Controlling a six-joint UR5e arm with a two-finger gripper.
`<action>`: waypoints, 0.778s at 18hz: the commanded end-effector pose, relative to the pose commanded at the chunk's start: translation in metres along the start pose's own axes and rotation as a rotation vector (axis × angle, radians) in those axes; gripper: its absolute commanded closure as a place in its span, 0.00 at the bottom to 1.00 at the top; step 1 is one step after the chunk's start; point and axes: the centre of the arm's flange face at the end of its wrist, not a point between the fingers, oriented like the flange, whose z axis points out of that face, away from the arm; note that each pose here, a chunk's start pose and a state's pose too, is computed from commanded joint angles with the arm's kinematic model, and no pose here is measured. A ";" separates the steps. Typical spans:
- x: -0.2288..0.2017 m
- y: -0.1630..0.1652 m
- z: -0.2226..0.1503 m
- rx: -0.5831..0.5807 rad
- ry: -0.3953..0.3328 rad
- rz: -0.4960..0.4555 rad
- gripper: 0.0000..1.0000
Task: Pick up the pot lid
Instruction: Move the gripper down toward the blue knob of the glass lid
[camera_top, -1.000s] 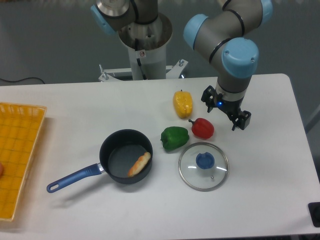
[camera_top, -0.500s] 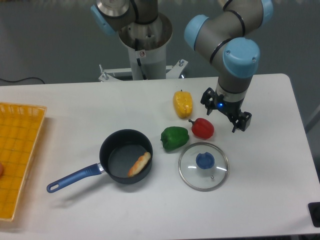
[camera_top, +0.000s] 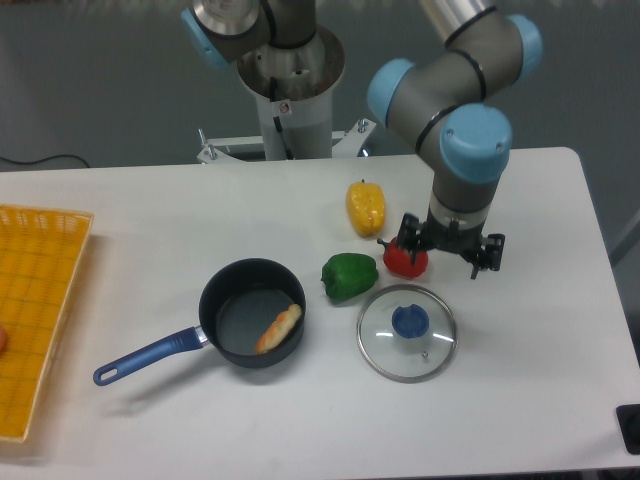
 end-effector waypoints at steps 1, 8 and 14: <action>-0.002 0.000 0.002 0.001 0.003 -0.032 0.00; -0.004 -0.011 0.014 0.024 0.058 -0.193 0.00; 0.005 -0.026 0.031 0.004 0.069 -0.338 0.00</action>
